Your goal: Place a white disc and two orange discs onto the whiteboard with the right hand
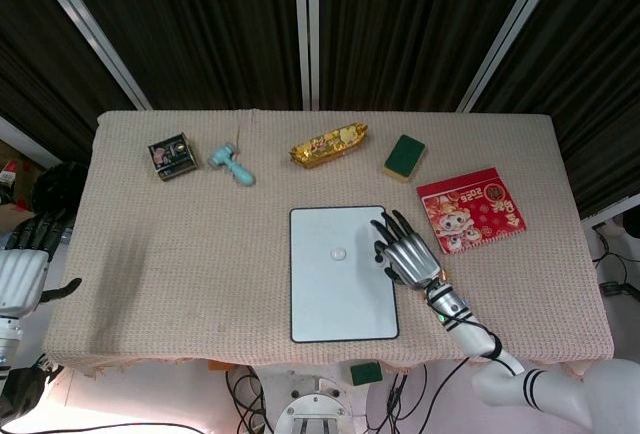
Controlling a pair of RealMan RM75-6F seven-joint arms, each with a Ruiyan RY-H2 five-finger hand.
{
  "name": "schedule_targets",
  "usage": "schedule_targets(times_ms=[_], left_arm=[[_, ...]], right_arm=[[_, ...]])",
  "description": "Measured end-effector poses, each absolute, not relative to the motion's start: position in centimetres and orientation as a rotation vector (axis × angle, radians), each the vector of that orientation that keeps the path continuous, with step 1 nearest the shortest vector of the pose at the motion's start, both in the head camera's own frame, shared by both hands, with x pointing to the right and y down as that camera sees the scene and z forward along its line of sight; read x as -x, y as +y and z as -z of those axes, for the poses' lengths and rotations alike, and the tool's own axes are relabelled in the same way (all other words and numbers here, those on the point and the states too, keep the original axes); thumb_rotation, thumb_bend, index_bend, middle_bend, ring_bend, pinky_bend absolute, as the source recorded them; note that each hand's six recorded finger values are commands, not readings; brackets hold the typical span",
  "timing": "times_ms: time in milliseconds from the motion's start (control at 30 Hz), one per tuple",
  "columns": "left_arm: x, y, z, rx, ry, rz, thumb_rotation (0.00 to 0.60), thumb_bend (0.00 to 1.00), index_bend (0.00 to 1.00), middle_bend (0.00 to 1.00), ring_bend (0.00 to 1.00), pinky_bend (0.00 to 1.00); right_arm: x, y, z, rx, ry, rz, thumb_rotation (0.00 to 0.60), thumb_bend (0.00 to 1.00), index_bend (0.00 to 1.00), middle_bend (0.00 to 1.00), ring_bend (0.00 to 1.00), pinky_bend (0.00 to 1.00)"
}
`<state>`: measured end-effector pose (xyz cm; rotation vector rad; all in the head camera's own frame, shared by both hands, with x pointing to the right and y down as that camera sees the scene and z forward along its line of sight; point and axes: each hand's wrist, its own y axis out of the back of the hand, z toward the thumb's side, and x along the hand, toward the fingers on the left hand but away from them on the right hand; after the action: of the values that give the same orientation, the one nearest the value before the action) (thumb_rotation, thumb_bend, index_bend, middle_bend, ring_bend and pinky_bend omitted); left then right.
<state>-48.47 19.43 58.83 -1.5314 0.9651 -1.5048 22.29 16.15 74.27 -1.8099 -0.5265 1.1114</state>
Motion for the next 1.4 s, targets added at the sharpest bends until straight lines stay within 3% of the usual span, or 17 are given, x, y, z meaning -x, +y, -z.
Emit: schedule_targets(times_ms=[1400], left_arm=[[49.01,19.66,-58.79,1.527,0.973,1.519,0.600,0.13,0.11,0.04,0.00,0.10]], right_arm=[[-21.82,16.07,-74.88,1.809,-0.510,-1.118,0.600,0.27,0.52,0.09,0.00,0.00]])
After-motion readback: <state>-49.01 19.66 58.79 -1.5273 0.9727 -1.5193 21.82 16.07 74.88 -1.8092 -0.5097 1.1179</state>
